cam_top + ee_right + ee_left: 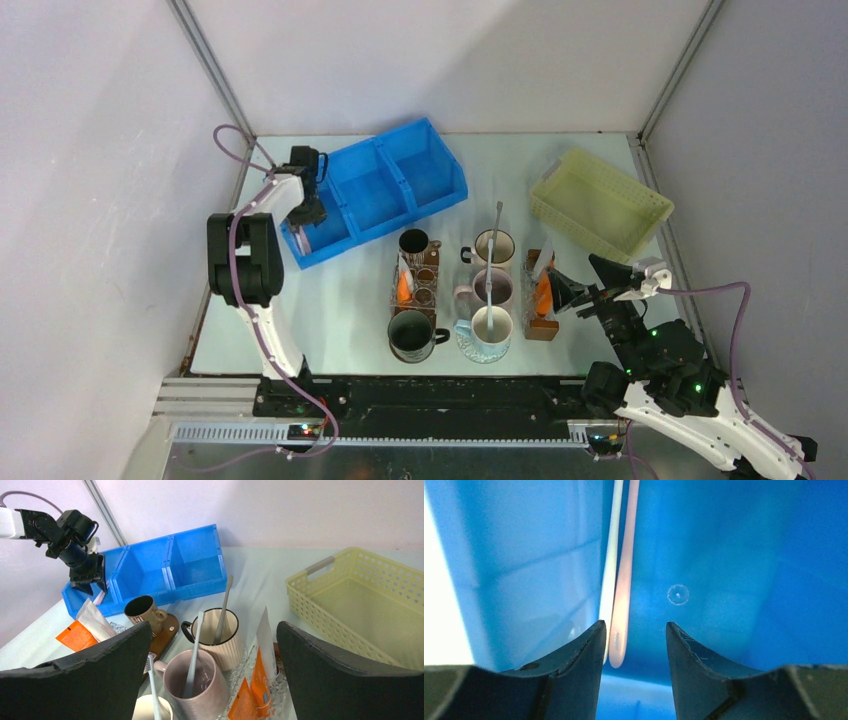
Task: Prepare toiletry sets of a toothbrush and toothpaste on the tray
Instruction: Pick up the toothbrush from the storage box.
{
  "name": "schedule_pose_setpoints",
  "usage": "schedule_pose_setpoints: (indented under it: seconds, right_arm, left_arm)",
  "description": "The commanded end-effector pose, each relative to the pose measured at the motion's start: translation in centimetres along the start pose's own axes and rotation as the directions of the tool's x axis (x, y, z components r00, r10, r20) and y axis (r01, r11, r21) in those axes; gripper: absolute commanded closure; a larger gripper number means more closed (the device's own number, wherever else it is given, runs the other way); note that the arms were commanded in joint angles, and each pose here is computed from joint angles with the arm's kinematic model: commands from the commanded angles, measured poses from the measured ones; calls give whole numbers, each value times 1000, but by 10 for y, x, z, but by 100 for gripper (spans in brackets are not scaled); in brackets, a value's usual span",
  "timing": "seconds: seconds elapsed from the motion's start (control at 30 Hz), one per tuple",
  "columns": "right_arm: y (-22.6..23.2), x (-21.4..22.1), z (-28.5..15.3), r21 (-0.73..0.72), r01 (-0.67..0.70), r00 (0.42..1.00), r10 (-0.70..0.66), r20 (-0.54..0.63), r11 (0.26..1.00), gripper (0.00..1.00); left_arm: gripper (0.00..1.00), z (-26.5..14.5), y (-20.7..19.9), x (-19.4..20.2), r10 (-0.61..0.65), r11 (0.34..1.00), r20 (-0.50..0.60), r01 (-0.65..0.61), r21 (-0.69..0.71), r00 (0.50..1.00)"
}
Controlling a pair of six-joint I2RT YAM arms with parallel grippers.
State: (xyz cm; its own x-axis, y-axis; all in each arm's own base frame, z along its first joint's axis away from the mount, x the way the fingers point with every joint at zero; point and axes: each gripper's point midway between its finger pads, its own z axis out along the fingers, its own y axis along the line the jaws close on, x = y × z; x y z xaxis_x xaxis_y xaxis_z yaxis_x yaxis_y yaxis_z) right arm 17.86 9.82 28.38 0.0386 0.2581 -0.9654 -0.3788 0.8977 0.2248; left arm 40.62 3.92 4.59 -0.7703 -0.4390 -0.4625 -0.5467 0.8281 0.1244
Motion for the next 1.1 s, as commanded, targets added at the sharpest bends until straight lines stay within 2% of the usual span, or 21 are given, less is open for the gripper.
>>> schedule_pose_setpoints:
  seconds: [0.0, 0.3, 0.47, 0.67, 0.9, 0.97, 1.07]
  right_arm:
    - [-2, -16, -2, 12, -34, 999, 33, 38, 999, 2]
    - [-3, -15, -2, 14, -29, 999, 28, 34, 999, 2]
    - [-3, -15, -3, 13, -27, 999, 27, 37, 1000, 2]
    - [-3, -15, -4, 13, -25, 999, 24, 36, 1000, 2]
    - [-3, -14, -4, 16, -23, 999, 22, 30, 1000, 2]
    - [-2, -13, -4, 17, -16, 1000, 16, 27, 1000, 2]
    - [-3, -12, -3, 22, -8, 1000, 7, 21, 1000, 2]
  left_arm:
    - [45, -16, 12, -38, 115, 993, 97, -110, -48, 989]
    - [33, 9, 20, -33, 133, 991, 32, -133, -2, 991]
    - [32, 19, 16, -24, 154, 986, -14, -153, 62, 988]
    - [33, 38, 26, -8, 144, 983, -89, -132, 124, 986]
    - [34, 53, 26, 9, 186, 972, -122, -164, 171, 975]
    - [35, 53, 22, 12, 192, 966, -120, -166, 200, 974]
    - [43, 52, 17, 11, 202, 956, -106, -173, 237, 974]
